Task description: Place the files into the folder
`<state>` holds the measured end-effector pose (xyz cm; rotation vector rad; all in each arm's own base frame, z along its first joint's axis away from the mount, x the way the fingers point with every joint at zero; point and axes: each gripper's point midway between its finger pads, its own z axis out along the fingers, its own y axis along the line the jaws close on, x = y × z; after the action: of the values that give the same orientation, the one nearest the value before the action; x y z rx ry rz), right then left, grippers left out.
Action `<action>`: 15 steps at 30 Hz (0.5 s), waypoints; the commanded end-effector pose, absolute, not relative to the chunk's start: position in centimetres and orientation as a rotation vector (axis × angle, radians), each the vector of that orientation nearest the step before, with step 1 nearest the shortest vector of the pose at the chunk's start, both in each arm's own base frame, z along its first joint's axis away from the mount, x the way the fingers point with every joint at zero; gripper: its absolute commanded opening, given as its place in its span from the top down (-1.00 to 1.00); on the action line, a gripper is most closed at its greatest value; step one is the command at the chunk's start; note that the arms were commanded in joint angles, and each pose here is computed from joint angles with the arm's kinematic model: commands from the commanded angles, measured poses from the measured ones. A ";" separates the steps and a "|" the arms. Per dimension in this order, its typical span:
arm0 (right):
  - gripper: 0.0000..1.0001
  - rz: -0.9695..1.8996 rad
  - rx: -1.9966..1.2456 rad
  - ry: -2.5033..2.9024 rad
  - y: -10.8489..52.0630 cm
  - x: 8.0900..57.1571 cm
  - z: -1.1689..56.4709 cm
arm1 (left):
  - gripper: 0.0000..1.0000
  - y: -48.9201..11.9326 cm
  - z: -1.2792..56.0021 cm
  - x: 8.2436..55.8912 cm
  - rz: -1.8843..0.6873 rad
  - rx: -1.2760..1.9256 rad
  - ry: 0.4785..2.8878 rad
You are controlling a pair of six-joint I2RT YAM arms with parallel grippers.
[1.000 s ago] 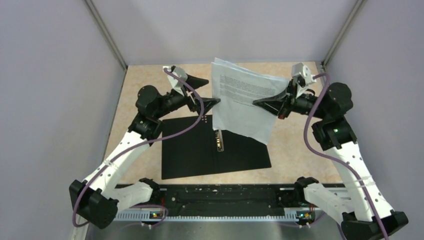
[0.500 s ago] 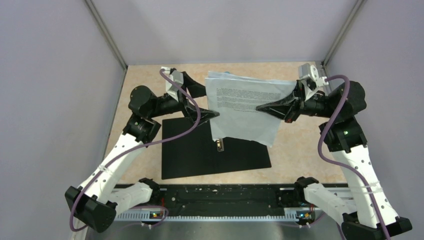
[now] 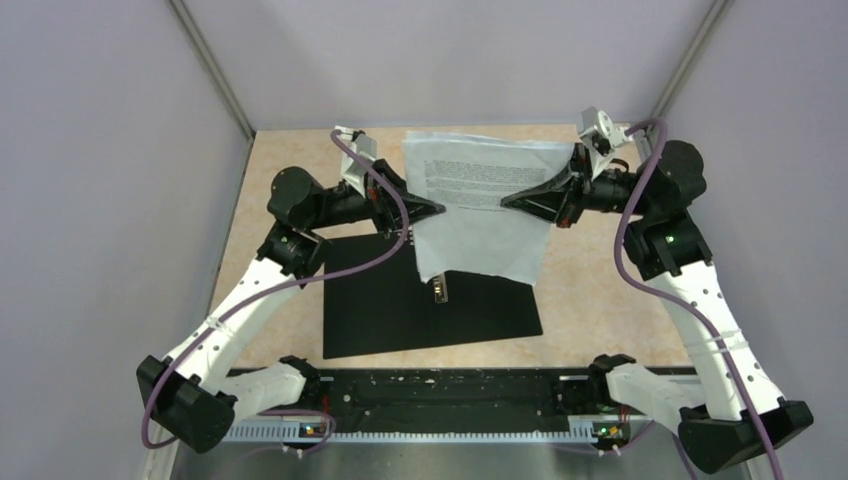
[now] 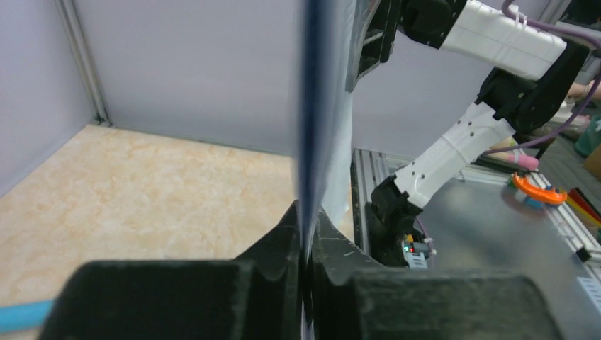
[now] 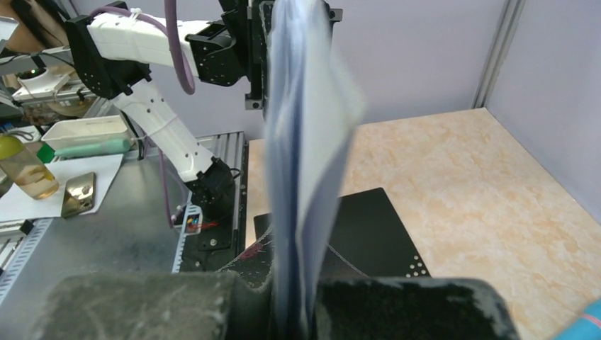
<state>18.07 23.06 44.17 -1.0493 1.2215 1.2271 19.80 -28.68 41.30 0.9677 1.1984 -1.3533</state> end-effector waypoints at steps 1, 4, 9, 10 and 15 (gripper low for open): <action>1.00 1.194 -1.064 1.143 23.3 18.2 46.5 | 1.00 -28.4 44.3 20.5 -1.321 0.865 1.119; 0.37 1.214 -1.012 1.195 23.6 19.7 45.4 | 1.00 -28.2 44.4 22.4 -1.323 0.720 1.202; 0.05 1.249 -0.910 1.294 24.3 22.8 42.5 | 1.00 -28.1 44.1 24.2 -1.369 0.559 1.344; 0.05 1.263 -0.893 1.318 24.4 23.4 41.9 | 1.00 -28.3 43.8 24.4 -1.392 0.546 1.368; 0.14 1.298 -0.799 1.371 24.7 25.2 40.2 | 1.00 -28.3 42.9 25.8 -1.402 0.481 1.456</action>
<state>24.06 24.53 40.30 -0.8792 1.3731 1.2877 24.62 -28.81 41.34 0.5849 1.4285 -1.3936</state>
